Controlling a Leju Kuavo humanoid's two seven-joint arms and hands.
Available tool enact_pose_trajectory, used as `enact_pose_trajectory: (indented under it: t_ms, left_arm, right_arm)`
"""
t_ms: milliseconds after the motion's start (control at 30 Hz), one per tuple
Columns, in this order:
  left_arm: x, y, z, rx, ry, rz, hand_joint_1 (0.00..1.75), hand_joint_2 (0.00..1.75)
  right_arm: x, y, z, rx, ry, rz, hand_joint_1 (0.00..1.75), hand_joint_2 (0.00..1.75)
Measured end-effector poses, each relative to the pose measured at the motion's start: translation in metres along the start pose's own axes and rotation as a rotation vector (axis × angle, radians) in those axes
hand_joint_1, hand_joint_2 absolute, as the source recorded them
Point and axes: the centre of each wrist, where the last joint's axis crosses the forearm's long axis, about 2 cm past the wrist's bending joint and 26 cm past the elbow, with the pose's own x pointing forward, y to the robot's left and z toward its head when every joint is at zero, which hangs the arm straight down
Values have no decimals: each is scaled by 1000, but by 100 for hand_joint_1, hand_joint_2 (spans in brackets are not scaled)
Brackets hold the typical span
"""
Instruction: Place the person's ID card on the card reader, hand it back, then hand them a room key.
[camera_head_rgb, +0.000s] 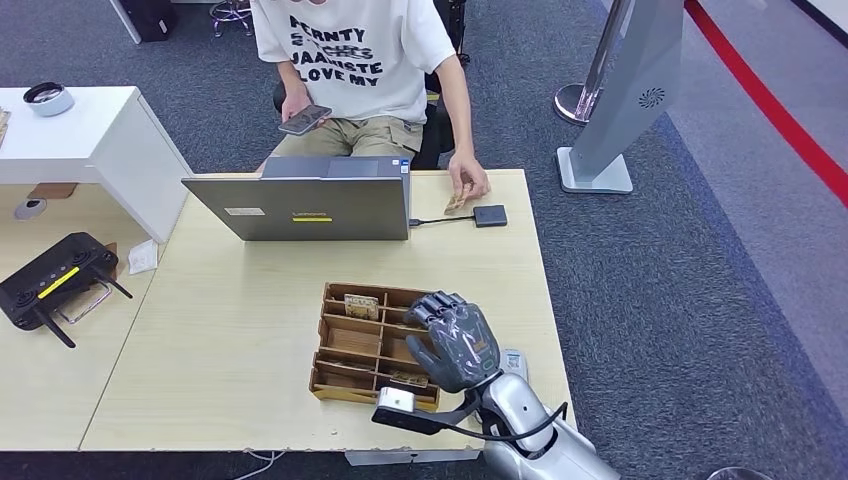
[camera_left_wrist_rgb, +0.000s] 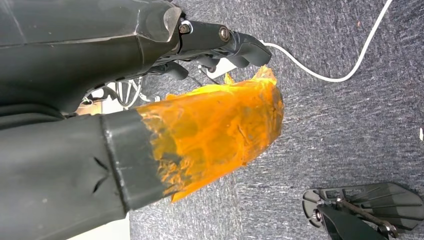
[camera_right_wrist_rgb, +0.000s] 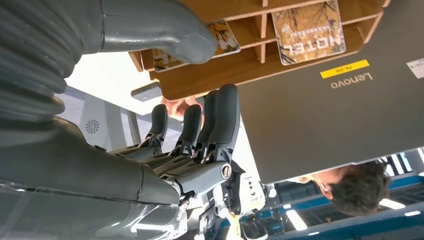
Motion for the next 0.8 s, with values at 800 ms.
enact_pose_trajectory:
  t_ms: [800]
  left_arm:
    - [0, 0, 0, -1, -2, -4, 0, 0]
  right_arm:
    - [-8, 11, 5, 54, 43, 9, 59, 175]
